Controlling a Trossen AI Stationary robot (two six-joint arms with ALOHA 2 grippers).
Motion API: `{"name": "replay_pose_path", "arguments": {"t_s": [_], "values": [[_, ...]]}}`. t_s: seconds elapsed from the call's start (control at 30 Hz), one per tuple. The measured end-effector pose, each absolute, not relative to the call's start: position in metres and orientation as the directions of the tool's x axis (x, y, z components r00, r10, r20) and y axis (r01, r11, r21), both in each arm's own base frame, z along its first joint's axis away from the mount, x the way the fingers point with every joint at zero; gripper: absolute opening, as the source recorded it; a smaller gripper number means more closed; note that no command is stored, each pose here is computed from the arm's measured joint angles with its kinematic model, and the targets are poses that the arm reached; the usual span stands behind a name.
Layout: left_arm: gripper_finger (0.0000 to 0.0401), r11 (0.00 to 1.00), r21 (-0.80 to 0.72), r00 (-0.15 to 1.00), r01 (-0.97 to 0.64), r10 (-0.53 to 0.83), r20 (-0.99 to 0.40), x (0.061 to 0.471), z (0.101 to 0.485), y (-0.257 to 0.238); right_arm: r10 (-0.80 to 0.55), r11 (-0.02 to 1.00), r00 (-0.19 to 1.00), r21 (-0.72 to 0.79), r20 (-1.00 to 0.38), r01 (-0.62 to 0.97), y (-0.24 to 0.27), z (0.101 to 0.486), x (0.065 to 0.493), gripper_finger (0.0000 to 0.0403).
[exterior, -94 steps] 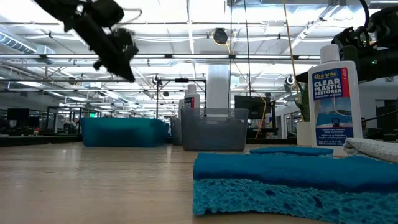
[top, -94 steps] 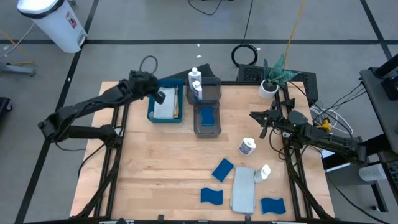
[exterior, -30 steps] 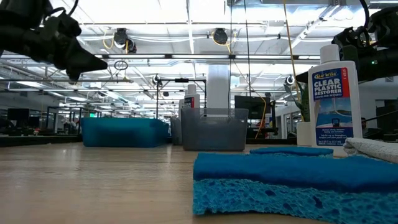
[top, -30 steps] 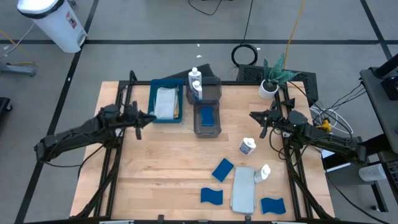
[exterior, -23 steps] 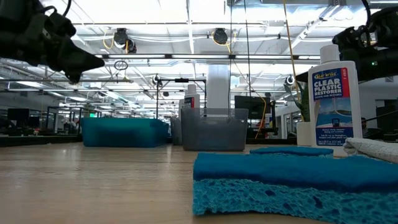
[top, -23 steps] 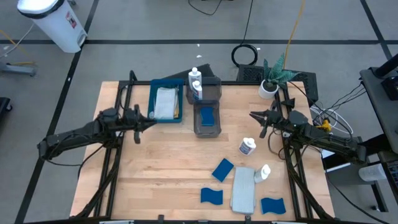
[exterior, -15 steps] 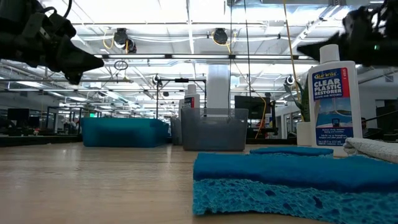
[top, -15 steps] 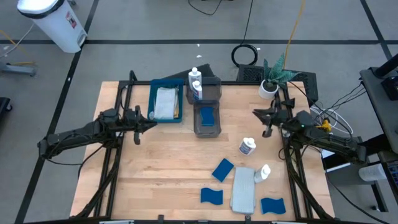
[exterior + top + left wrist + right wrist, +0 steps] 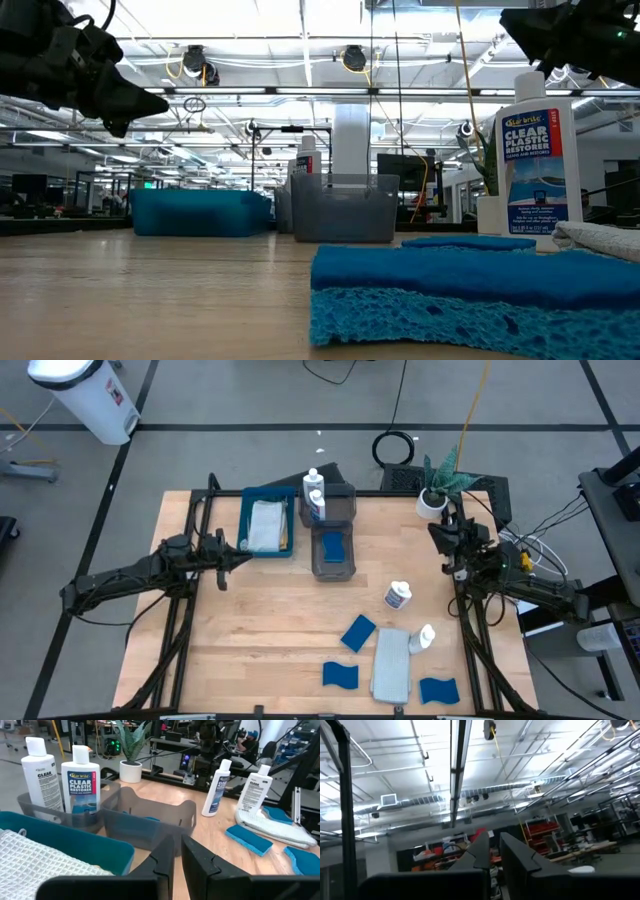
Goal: Pick & Place Kitchen Items
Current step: Put the white plastic restorer bottle into the top black bin
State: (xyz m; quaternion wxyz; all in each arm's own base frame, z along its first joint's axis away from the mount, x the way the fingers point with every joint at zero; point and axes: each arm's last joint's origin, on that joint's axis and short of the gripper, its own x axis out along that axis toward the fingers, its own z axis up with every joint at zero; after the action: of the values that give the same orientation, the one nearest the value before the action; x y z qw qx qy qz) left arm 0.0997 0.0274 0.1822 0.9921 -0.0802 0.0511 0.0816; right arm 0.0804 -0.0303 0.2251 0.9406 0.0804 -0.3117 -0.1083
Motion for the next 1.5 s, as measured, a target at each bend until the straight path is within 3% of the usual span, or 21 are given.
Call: {"name": "replay_pose_path", "arguments": {"t_s": [0.13, 0.23, 0.43, 0.57, 0.67, 0.8, 0.93, 1.27, 1.5], "values": [[0.0037, 0.973, -0.153, 0.979, -0.174, 0.154, -0.131, 0.099, 0.181, 0.027, -0.238, 0.967, 0.762, 0.217, 0.603, 0.130, -0.029, 0.228, 0.078, 0.0023], [0.0037, 0.972, -0.153, 0.977, -0.181, 0.161, -0.137, 0.099, 0.180, 0.028, -0.127, 0.987, 0.773, 0.155, 0.622, 0.037, -0.026, 0.232, 0.078, 0.0048], [0.0037, 0.971, -0.153, 0.978, -0.181, 0.161, -0.132, 0.099, 0.180, 0.028, 0.102, 0.987, 0.801, 0.043, 0.589, -0.157, -0.014, 0.263, 0.090, 0.0177], [0.0037, 0.970, -0.159, 0.978, -0.182, 0.162, -0.132, 0.099, 0.180, 0.028, 0.231, 0.967, 0.871, -0.001, 0.433, -0.255, -0.003, 0.284, 0.116, 0.0267], [0.0037, 0.969, -0.162, 0.977, -0.186, 0.165, -0.132, 0.099, 0.180, 0.028, 0.237, 0.970, 0.946, -0.008, 0.222, -0.242, 0.008, 0.305, 0.132, 0.0299], [0.0037, 0.962, -0.174, 0.973, -0.211, 0.189, -0.133, 0.099, 0.180, 0.028, 0.110, 0.994, 0.988, -0.014, -0.111, -0.112, 0.023, 0.325, 0.148, 0.0303], [0.0037, 0.959, -0.173, 0.970, -0.223, 0.202, -0.133, 0.099, 0.180, 0.029, -0.017, 0.998, 0.927, -0.060, -0.374, -0.006, 0.042, 0.334, 0.156, 0.0290], [0.0037, 0.957, -0.179, 0.970, -0.227, 0.205, -0.132, 0.099, 0.180, 0.029, -0.072, 0.973, 0.708, 0.105, -0.702, 0.204, 0.059, 0.340, 0.133, 0.0267], [0.0037, 0.956, -0.183, 0.970, -0.228, 0.206, -0.132, 0.099, 0.181, 0.029, -0.047, 0.951, 0.611, 0.153, -0.790, 0.270, 0.065, 0.312, 0.129, 0.0251]]}}
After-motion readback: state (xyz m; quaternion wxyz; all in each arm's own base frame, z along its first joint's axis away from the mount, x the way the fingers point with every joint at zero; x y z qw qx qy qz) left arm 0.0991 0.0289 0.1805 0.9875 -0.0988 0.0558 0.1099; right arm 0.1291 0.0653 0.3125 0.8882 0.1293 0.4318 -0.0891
